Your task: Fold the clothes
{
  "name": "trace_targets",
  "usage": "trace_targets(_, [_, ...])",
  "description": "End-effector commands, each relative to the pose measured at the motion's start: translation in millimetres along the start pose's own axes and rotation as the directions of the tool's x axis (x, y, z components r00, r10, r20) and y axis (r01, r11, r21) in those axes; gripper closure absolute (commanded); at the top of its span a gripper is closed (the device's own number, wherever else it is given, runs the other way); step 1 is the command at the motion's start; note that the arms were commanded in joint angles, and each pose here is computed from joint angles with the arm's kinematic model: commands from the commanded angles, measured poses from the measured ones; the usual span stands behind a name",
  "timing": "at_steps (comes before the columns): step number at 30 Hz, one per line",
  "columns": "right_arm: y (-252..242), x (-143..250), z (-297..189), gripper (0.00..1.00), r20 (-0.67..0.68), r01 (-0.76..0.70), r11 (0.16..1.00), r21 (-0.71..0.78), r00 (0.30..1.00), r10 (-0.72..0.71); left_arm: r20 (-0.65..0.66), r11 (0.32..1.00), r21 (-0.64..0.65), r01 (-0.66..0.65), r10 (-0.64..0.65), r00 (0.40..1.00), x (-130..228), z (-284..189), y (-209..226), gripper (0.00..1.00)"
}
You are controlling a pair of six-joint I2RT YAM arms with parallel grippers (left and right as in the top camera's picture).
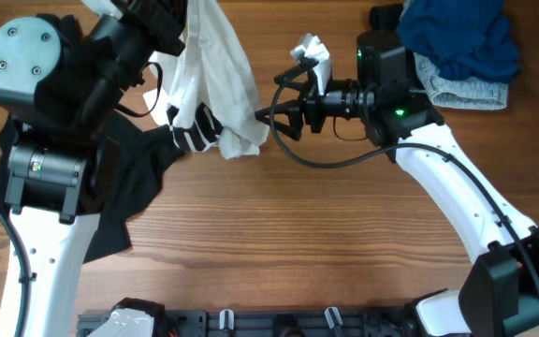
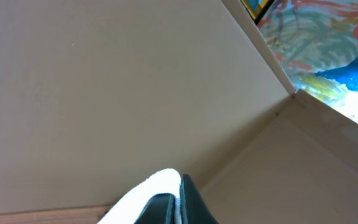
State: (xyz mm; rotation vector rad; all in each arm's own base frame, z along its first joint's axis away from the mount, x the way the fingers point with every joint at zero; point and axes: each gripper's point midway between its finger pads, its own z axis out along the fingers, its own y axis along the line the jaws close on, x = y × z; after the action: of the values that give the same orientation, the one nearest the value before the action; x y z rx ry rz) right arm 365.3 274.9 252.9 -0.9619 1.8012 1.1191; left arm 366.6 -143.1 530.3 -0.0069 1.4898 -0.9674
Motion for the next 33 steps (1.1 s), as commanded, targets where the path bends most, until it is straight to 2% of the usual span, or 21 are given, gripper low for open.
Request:
trace_targets(1, [3, -1, 13, 0.01, 0.009, 0.02, 0.999, -0.05, 1.0, -0.02, -0.001, 1.0, 0.019, 0.003, -0.003, 1.0, -2, -2, -7, 0.96])
trace_targets(11, [0, 6, 56, 0.02, 0.047, 0.107, 0.99, -0.092, 0.994, -0.103, -0.074, 1.0, 0.0, 0.03, -0.03, 0.997, 15, -3, -1, 0.96])
trace_targets(12, [-5, 4, 57, 0.11, 0.057, 0.103, 0.992, -0.072, 0.993, -0.099, -0.081, 0.999, -0.007, 0.034, -0.034, 0.996, 16, -3, 0, 0.96])
trace_targets(13, [-6, 1, 57, 0.23, 0.064, 0.099, 0.993, -0.066, 0.993, -0.095, -0.084, 0.999, -0.009, 0.035, -0.036, 0.996, 17, -3, 1, 0.96])
trace_targets(14, [-7, 0, 57, 0.54, 0.068, 0.088, 0.994, -0.065, 0.994, -0.083, -0.084, 0.999, -0.009, 0.035, -0.036, 0.996, 17, -3, 1, 0.96])
trace_targets(16, [-10, 0, 54, 0.94, 0.065, 0.045, 0.997, -0.061, 0.997, -0.041, -0.084, 0.999, -0.01, 0.035, -0.036, 0.996, 17, -3, 1, 0.96])
trace_targets(19, [-29, 5, 37, 0.96, 0.048, -0.101, 0.995, -0.021, 0.994, 0.102, -0.093, 0.999, -0.031, 0.041, -0.044, 0.995, 20, -3, 6, 0.96])
trace_targets(21, [-41, 5, 17, 0.96, 0.045, -0.144, 0.989, 0.02, 0.989, 0.143, -0.091, 0.996, -0.077, 0.043, -0.05, 0.995, 22, -4, 15, 0.96])
trace_targets(24, [-55, -3, -22, 0.96, 0.068, -0.178, 0.979, 0.103, 0.983, 0.172, -0.075, 0.984, -0.171, 0.042, -0.056, 0.996, 23, -6, 33, 0.96])
trace_targets(27, [-67, -14, -66, 0.96, 0.097, -0.186, 0.948, 0.259, 0.981, 0.166, -0.088, 0.974, -0.224, -0.021, 0.002, 0.996, 25, -9, 45, 0.96])
trace_targets(31, [-80, -23, -117, 0.96, 0.102, -0.194, 0.816, 0.545, 0.981, 0.165, -0.116, 0.952, -0.29, -0.096, 0.065, 0.991, 30, -13, 59, 0.96])
trace_targets(33, [-77, -30, -138, 0.96, 0.083, -0.17, 0.756, 0.632, 0.985, 0.152, -0.145, 0.946, -0.301, -0.124, 0.083, 0.986, 35, -15, 63, 0.96])
